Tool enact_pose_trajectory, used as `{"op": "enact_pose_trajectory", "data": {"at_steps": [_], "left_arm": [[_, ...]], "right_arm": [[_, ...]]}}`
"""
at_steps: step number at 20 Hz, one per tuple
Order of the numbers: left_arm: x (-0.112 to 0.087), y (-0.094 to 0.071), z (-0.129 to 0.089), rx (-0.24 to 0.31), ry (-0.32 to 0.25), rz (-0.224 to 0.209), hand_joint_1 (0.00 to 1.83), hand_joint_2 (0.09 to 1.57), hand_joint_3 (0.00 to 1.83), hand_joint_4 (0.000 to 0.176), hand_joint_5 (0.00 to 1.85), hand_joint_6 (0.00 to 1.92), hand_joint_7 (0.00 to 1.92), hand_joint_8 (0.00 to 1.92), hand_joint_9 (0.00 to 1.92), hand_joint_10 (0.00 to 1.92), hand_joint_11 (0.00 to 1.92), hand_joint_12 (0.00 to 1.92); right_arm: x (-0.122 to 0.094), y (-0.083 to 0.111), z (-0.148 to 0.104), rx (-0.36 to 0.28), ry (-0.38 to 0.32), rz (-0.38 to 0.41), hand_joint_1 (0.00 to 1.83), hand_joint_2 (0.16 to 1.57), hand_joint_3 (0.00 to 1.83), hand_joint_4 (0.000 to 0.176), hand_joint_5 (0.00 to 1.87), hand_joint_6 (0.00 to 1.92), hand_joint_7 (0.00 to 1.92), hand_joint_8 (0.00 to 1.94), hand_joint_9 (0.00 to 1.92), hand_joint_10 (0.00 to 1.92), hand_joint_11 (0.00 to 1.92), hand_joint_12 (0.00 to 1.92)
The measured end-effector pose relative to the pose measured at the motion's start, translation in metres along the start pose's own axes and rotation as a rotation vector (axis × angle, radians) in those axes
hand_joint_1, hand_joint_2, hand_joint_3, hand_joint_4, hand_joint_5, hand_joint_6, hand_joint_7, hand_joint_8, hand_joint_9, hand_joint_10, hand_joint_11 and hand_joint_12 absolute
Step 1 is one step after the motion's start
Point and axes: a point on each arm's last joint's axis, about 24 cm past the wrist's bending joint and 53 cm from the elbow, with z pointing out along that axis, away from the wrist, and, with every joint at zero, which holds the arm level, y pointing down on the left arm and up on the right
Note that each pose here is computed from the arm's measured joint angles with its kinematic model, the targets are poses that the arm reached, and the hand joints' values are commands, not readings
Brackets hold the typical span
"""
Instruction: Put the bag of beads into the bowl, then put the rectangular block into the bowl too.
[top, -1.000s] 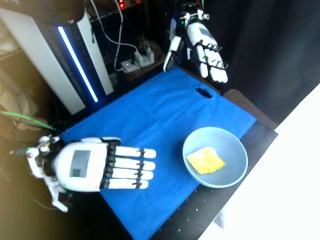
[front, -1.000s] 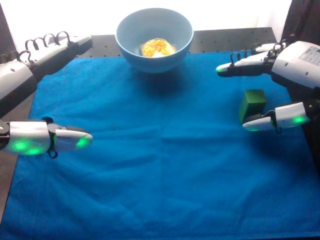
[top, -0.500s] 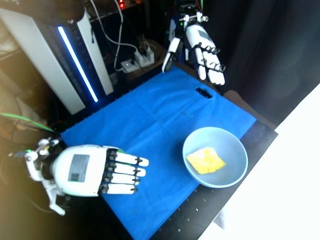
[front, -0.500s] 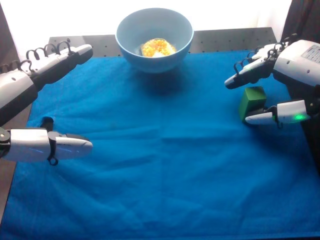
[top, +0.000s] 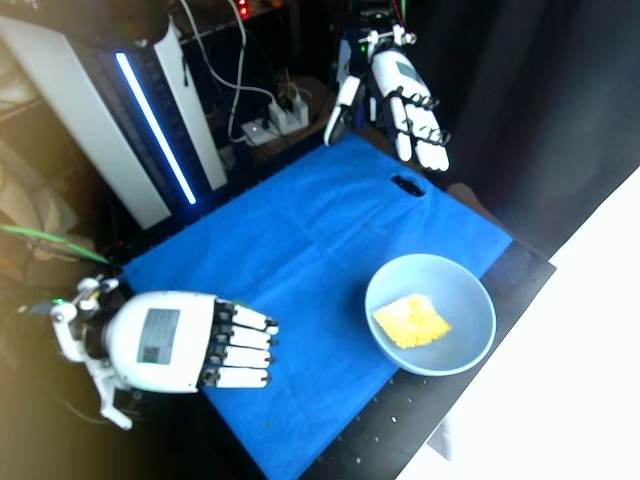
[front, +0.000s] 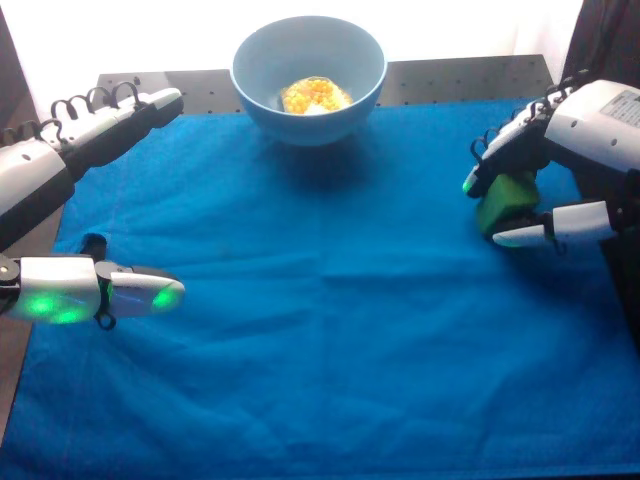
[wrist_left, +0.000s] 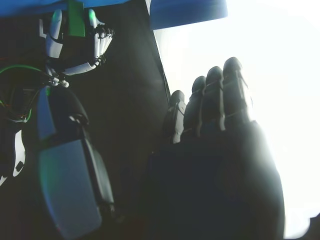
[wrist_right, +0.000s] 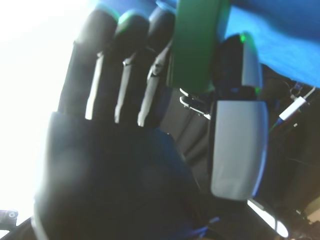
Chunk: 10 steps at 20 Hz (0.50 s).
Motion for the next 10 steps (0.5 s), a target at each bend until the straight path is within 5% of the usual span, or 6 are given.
{"op": "enact_pose_trajectory", "data": {"at_steps": [2,4,6,8,9,10], "left_arm": [[0.000,0.000,0.000,0.000,0.000,0.000,0.76,0.90,0.00,0.131,0.00,0.00,0.00,0.00,0.00,0.00,0.00,0.00],[0.001,0.000,0.000,-0.001,-0.001,-0.003,0.78,0.90,0.00,0.122,0.00,0.00,0.00,0.00,0.00,0.00,0.00,0.00],[0.005,0.001,0.000,-0.003,0.002,-0.015,0.80,0.91,0.00,0.099,0.00,0.00,0.00,0.00,0.00,0.00,0.00,0.00],[0.006,0.001,-0.001,0.000,0.007,-0.011,0.79,0.92,0.00,0.101,0.00,0.00,0.00,0.00,0.00,0.00,0.00,0.00],[0.005,0.002,-0.001,-0.004,0.003,-0.014,0.78,0.92,0.00,0.094,0.00,0.00,0.00,0.00,0.00,0.00,0.00,0.00],[0.004,0.002,-0.001,-0.004,0.001,-0.016,0.79,0.91,0.00,0.106,0.00,0.00,0.00,0.00,0.00,0.00,0.00,0.00]], "right_arm": [[-0.001,0.001,0.000,-0.006,-0.003,0.000,1.27,0.99,0.00,0.000,1.16,0.70,1.45,0.18,1.27,0.65,1.07,1.16],[-0.001,0.002,0.000,-0.009,-0.005,0.000,1.28,0.99,0.00,0.000,1.19,0.63,1.46,0.17,1.28,0.61,1.06,1.20],[0.000,0.008,0.003,-0.021,-0.004,0.002,1.26,1.01,0.00,0.025,1.17,0.67,1.29,0.49,1.23,0.60,1.03,1.22],[0.005,0.026,0.004,-0.066,0.007,0.008,1.26,1.04,0.00,0.000,1.11,0.69,1.17,0.77,1.12,0.82,0.97,1.28],[0.005,0.035,0.004,-0.095,0.009,0.003,1.27,1.03,0.00,0.000,1.16,0.57,1.19,0.78,1.10,0.84,0.96,1.27],[-0.001,0.047,0.006,-0.132,-0.008,0.004,1.28,1.03,0.00,0.000,1.23,0.41,1.18,0.83,1.12,0.82,1.00,1.28]]}}
